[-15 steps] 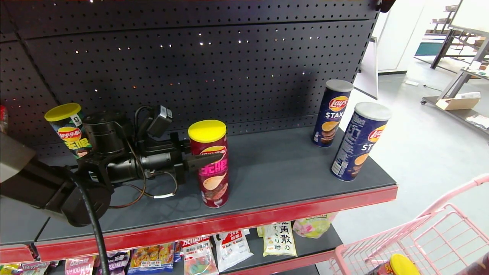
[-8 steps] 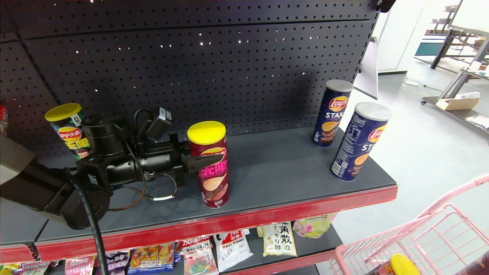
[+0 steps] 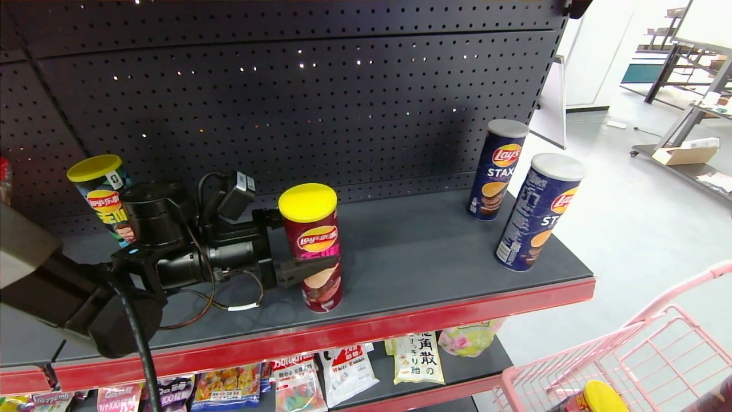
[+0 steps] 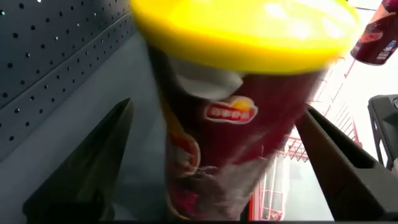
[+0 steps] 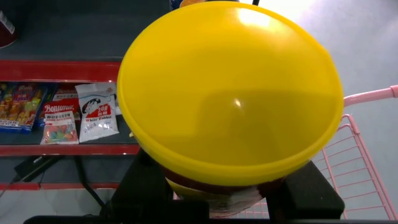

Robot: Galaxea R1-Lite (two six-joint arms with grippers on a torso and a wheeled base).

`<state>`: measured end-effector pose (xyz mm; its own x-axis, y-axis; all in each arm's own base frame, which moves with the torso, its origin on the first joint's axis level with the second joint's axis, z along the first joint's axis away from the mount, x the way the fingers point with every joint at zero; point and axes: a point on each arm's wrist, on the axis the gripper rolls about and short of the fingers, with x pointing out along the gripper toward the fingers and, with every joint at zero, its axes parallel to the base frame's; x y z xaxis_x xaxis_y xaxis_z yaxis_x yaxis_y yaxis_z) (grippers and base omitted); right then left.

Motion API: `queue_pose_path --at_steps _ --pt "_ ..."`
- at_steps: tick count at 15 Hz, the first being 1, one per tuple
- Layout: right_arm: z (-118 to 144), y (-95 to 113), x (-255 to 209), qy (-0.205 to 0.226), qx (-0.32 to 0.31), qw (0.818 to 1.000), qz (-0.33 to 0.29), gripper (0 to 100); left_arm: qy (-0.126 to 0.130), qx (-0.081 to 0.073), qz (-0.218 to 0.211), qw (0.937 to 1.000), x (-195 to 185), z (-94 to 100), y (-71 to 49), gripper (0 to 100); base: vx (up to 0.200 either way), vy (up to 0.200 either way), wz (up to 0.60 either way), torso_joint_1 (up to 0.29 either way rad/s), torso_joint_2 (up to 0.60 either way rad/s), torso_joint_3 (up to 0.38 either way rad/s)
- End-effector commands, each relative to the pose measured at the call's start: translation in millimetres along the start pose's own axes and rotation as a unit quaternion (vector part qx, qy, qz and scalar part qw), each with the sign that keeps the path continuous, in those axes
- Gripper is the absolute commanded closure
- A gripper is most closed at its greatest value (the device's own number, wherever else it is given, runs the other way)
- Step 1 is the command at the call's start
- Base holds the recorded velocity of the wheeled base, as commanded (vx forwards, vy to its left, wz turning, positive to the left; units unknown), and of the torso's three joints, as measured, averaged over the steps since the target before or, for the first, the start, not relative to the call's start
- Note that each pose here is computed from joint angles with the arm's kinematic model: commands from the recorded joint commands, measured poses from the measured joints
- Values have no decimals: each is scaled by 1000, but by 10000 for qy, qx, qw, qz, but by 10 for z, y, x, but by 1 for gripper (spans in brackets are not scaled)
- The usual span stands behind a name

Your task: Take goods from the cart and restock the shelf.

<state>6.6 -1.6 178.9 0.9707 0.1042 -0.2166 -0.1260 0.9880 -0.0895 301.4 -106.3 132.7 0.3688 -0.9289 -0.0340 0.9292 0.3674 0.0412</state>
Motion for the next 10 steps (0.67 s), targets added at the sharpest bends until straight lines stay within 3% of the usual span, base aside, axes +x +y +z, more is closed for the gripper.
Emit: queue_pose_path --at_steps 1,4,7,10 --pt "2 0 3 9 -3 10000 1 100 -93 3 31 10000 -27 95 -26 0 0 0 0 0 0 0" --pt "2 0 3 9 -3 10000 1 100 -345 -115 80 9993 -101 343 -99 0 0 0 0 0 0 0" --pt "4 1 11 32 -6 10000 -6 100 -616 114 96 9980 -179 605 -161 0 0 0 0 0 0 0" --pt "6 2 17 40 -15 10000 -5 100 -788 71 78 9968 -249 765 -239 0 0 0 0 0 0 0"
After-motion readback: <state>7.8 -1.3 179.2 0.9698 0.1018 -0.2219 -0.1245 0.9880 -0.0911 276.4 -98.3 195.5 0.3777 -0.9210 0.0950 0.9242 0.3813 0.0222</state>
